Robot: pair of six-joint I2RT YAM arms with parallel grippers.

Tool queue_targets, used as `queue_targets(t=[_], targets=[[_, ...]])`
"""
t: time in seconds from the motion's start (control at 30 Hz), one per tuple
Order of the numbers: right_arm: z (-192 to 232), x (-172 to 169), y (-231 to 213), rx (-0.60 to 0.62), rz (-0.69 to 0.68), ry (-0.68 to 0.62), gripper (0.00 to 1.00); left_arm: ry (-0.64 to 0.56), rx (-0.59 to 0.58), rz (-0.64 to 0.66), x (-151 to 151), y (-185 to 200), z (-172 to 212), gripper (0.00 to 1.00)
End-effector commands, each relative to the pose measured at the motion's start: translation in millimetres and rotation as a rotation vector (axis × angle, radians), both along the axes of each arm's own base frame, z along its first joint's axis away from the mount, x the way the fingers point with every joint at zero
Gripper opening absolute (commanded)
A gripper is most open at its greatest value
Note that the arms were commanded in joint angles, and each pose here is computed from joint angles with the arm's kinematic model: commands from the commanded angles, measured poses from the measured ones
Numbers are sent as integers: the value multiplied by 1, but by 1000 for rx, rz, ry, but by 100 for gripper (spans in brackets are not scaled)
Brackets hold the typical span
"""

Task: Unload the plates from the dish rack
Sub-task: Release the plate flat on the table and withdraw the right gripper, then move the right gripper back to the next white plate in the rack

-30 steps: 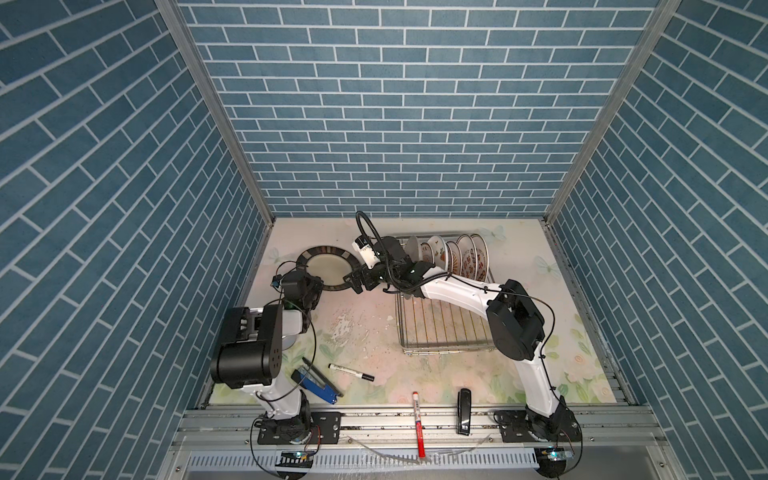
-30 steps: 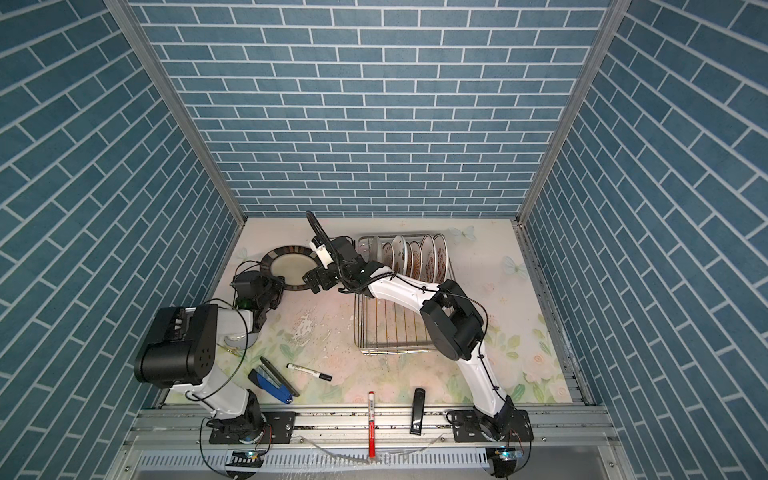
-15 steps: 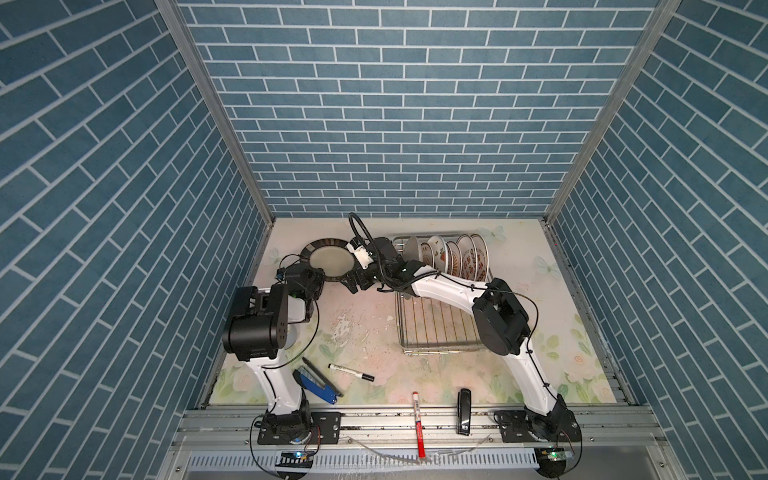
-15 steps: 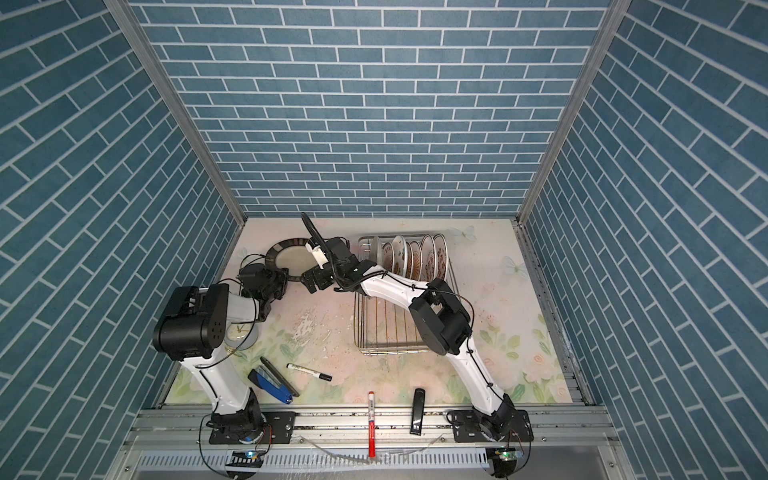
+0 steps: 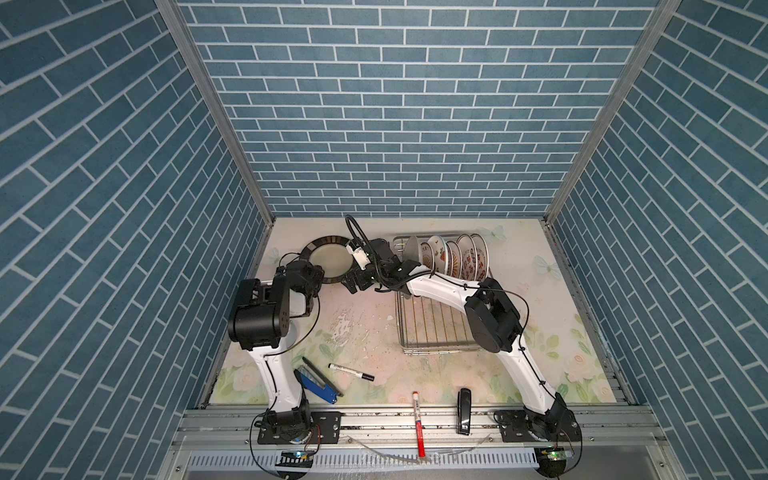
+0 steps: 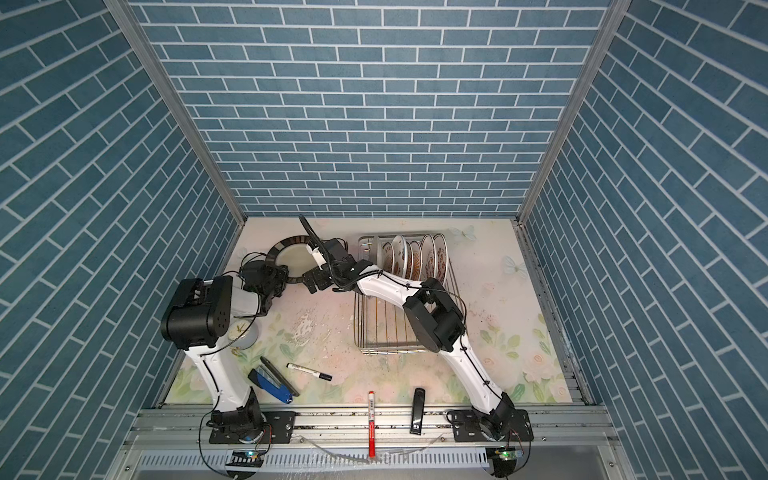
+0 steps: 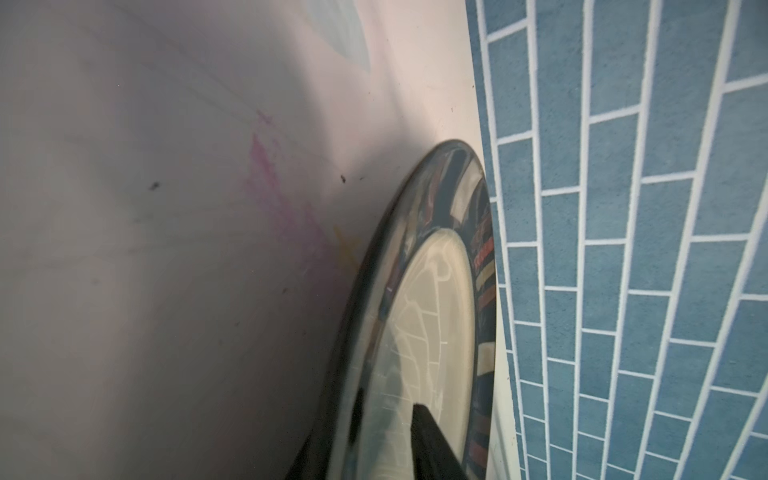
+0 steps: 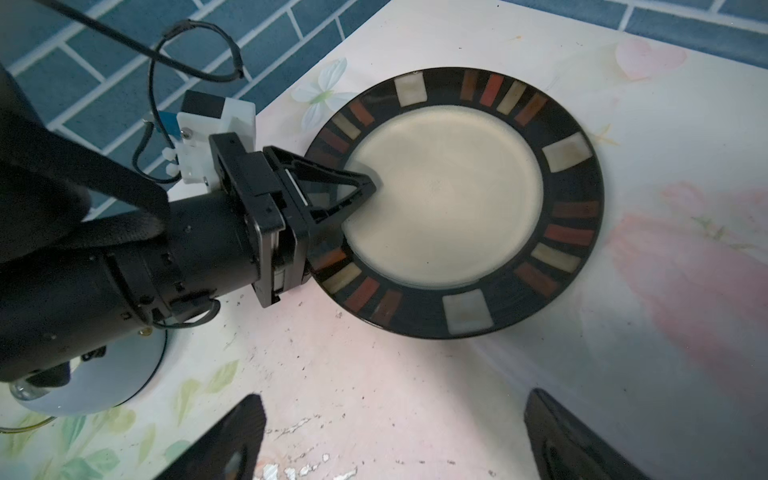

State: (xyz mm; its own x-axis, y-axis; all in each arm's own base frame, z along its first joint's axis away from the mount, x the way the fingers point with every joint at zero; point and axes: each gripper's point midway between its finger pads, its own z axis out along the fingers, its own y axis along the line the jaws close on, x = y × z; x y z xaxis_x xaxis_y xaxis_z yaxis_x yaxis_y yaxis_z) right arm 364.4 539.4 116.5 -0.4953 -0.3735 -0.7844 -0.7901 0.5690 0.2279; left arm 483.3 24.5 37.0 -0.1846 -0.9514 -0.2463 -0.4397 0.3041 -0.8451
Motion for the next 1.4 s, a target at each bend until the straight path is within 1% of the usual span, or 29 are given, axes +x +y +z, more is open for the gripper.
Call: queue_targets(t=[0.0,0.03,0.13,0.17,0.27,0.33,0.37,0.43,0.47,0.53,0.6,0.7,0.73,0.77,0.83,1.0,1.1,1.2,1.23,1.27,1.37], targets=[[6,9,3,2,-30,-8,98,-30,32,0,13,5,8,40],[6,9,2,0,-31,-7,98,-22,39,2,13,6,6,44],[7,8,1,-1,-33,-6,98,-15,56,15,13,10,7,46],[7,9,0,-2,-34,-6,98,-10,60,19,12,11,8,49],[10,8,-2,-14,-40,-2,98,3,89,33,5,15,13,65],[14,4,-6,-35,-42,7,98,15,112,46,0,19,16,80],[16,3,-7,-35,-41,5,98,22,118,46,-1,19,16,83],[24,1,-11,-25,-43,-6,98,21,115,44,-1,19,18,85],[27,1,-12,-20,-43,-12,98,13,116,44,-1,19,20,94],[35,-2,-14,-9,-40,-23,98,20,120,47,-3,19,23,99],[41,-7,-15,-20,-27,-28,98,34,138,43,-6,20,30,100],[53,-10,-22,-61,-37,-85,98,51,186,50,-16,25,43,100],[49,-11,-23,-75,-39,-92,98,50,193,49,-18,25,48,100],[70,-14,-27,-48,-44,-117,98,52,201,49,-21,25,50,100],[81,-19,-30,-26,-43,-134,98,57,208,50,-29,25,56,100],[103,-38,-39,-9,-29,-174,98,-1,233,55,-47,19,82,100],[111,-52,-46,-47,-21,-213,98,2,234,38,-53,16,91,100],[116,-60,-54,-48,-31,-219,98,-26,229,32,-53,14,101,100],[118,-61,-58,-46,-39,-218,98,-13,224,24,-59,12,94,100],[120,-63,-61,-41,-44,-222,98,-19,225,21,-61,12,97,100],[131,-67,-76,-21,-70,-249,98,-56,236,8,-68,8,113,100]])
